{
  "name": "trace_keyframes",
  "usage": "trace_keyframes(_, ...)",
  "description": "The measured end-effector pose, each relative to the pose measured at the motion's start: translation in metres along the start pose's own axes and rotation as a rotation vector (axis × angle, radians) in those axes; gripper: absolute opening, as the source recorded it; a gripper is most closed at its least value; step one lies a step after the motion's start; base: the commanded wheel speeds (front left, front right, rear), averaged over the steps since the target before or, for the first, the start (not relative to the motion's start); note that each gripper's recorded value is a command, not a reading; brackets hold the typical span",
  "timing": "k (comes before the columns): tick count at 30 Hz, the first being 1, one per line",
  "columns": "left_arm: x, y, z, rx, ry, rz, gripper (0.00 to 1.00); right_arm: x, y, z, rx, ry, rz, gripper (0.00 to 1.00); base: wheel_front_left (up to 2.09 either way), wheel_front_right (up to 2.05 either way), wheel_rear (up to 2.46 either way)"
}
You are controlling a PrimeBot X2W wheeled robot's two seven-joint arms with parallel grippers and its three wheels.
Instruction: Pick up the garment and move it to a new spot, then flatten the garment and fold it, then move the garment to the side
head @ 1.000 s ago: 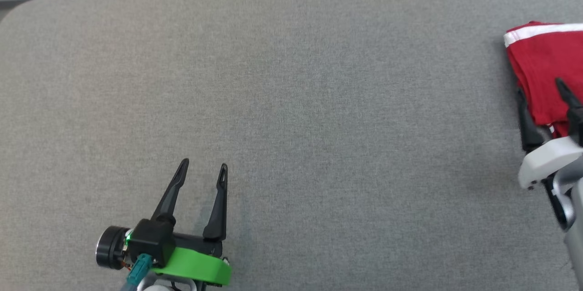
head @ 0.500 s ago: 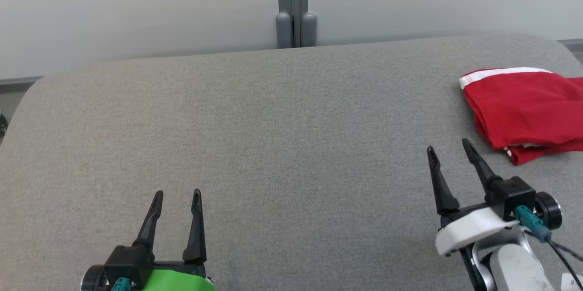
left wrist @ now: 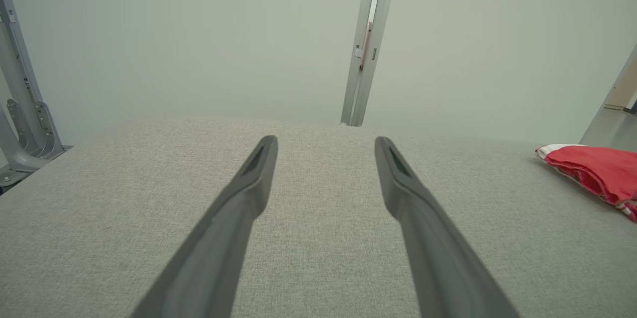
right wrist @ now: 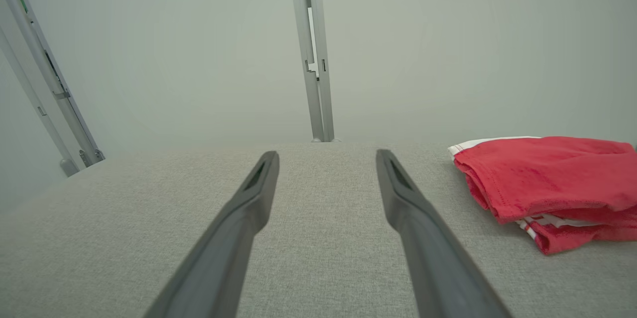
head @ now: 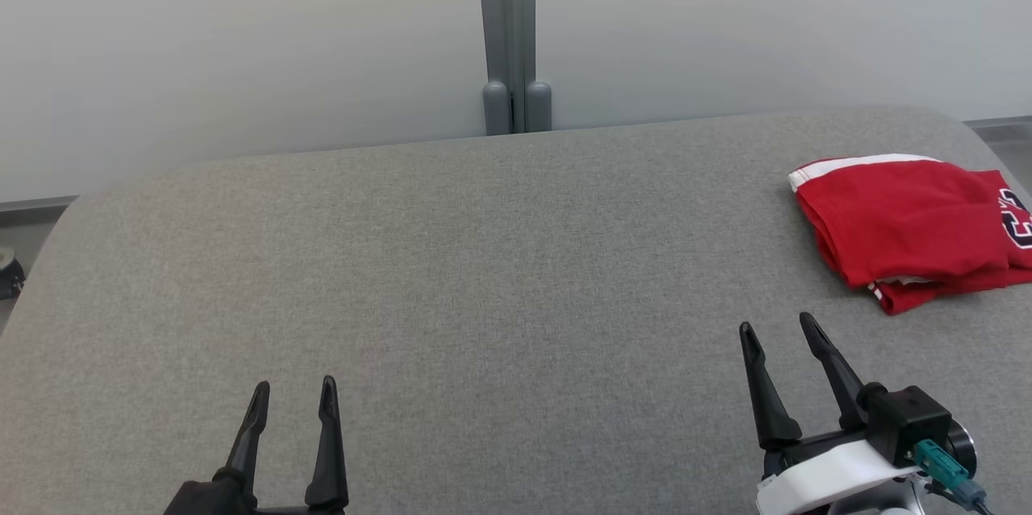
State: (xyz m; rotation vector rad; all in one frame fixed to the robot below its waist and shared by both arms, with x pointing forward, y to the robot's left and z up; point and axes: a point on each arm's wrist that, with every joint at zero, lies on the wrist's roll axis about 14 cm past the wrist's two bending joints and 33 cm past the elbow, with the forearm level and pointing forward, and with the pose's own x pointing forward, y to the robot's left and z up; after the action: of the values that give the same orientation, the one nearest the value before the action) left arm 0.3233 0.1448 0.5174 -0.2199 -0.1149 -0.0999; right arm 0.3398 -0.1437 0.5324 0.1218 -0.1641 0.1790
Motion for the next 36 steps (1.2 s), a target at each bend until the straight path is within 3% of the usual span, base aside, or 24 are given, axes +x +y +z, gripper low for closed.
trace_keyframes(36,-0.013,0.006,-0.006,0.067,0.021,0.023,1.0,-0.015,0.01,-0.015,0.004,0.049,0.022,1.0,0.0,0.0,0.0)
